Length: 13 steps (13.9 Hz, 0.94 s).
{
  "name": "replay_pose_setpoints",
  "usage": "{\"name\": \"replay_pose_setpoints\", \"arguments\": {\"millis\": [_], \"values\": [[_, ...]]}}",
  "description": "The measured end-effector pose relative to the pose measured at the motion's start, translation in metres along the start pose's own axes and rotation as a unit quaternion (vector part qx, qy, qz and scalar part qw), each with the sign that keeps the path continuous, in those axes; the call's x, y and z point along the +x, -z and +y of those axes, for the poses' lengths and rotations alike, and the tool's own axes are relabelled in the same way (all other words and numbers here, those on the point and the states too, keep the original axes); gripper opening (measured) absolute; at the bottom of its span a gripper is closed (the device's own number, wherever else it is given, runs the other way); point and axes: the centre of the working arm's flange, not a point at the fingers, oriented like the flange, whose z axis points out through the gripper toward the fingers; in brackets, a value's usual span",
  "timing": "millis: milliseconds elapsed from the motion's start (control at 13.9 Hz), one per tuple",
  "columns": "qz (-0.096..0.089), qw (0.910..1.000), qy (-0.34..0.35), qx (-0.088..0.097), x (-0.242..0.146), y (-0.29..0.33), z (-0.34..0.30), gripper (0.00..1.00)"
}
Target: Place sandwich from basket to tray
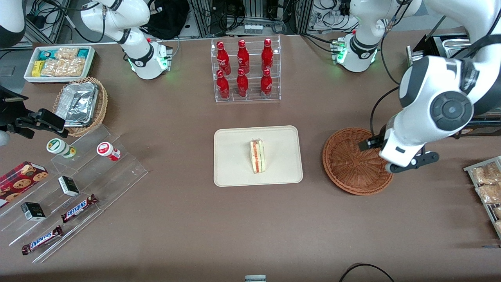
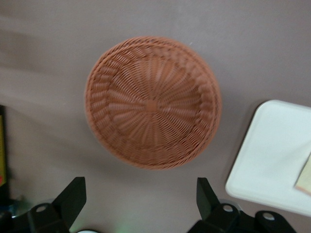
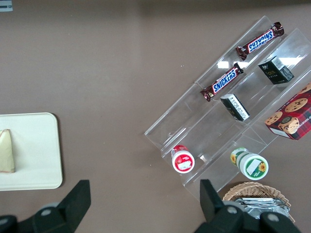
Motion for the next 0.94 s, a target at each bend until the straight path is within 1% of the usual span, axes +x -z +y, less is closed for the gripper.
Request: {"name": "replay_pose_setpoints", "arguments": {"millis": [216, 360, 577, 721, 937], "values": [[-0.007, 0.9995, -0.029, 0.006, -0.013, 0.024, -0.041, 1.00], [-0.011, 0.9989, -0.046, -0.001, -0.018, 0.038, -0.072, 1.00], [-0.010, 0.9981, -0.059, -0.015, -0.025, 0.058, -0.116, 1.00], [-0.004, 0.9975, -0.068, -0.019, -0.030, 0.069, -0.133, 1.00], [0.011, 0.9970, -0.073, -0.023, -0.032, 0.083, -0.140, 1.00]]}}
